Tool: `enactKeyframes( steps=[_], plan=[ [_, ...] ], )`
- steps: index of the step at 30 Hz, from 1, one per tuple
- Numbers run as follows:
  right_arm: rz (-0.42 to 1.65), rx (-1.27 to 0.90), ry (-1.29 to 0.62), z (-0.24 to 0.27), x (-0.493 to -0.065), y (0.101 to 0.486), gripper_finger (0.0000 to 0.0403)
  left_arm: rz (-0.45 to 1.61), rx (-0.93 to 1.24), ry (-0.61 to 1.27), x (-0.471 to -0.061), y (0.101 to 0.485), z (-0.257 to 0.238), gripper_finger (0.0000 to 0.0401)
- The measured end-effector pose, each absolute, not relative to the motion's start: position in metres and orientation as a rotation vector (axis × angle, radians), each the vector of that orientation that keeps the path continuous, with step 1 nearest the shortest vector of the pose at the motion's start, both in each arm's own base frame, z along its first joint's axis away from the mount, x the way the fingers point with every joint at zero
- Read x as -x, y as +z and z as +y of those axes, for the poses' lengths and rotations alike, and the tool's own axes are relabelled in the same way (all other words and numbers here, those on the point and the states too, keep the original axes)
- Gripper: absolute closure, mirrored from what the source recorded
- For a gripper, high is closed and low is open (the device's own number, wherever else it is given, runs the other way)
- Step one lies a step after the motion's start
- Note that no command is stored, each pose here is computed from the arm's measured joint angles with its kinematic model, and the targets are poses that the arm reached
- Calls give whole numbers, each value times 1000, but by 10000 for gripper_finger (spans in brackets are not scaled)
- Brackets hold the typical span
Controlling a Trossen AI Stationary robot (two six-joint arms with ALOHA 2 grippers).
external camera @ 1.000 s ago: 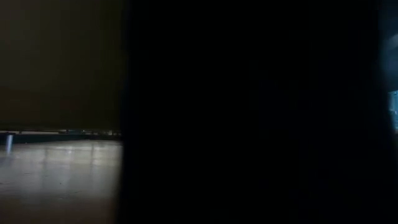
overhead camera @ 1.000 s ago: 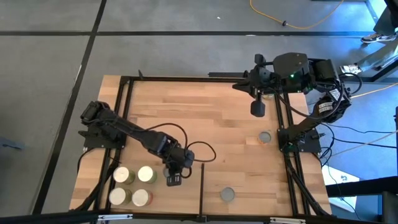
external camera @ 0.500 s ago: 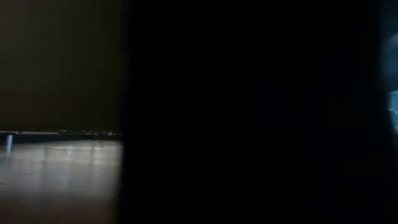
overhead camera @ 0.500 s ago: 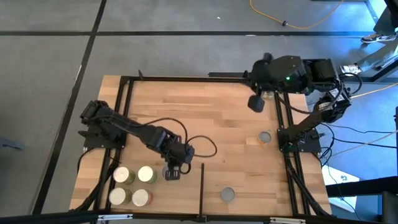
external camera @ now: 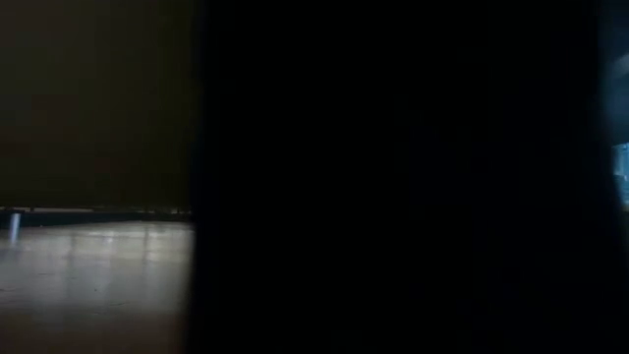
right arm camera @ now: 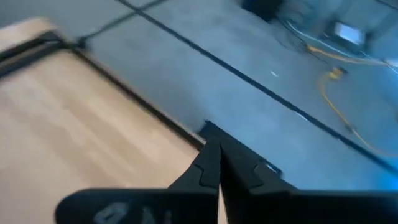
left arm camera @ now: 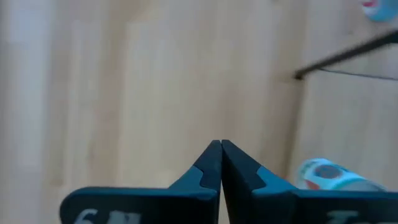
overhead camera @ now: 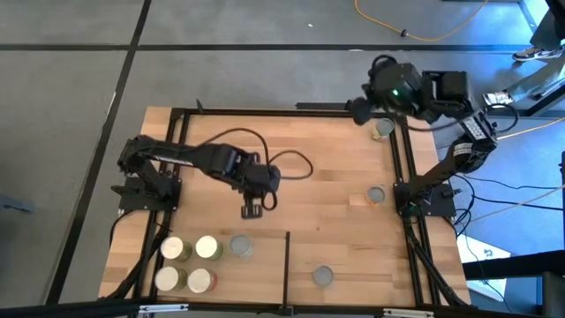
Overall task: Pick and place cans onto a shelf
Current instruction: Put the canned chicken soup on the shelf
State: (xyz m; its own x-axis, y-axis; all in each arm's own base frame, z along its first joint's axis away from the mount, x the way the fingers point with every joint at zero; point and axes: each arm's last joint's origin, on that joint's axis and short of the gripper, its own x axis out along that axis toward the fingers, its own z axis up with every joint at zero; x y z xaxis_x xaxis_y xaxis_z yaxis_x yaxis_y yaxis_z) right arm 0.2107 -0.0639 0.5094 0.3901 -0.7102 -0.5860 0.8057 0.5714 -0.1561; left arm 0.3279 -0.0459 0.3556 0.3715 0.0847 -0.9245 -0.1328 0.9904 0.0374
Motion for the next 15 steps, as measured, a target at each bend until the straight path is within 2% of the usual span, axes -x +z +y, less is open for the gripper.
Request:
enactKeyframes(
  steps=[7, 15],
  plan=[
    [798, -328, -1133, -114, -213, 472, 401, 1182, -33, 303, -319, 380, -14, 401],
    [1031, -583, -1211, -155, -211, 407, 398, 1191, -74, 341, -308, 393, 28, 401]
  ],
)
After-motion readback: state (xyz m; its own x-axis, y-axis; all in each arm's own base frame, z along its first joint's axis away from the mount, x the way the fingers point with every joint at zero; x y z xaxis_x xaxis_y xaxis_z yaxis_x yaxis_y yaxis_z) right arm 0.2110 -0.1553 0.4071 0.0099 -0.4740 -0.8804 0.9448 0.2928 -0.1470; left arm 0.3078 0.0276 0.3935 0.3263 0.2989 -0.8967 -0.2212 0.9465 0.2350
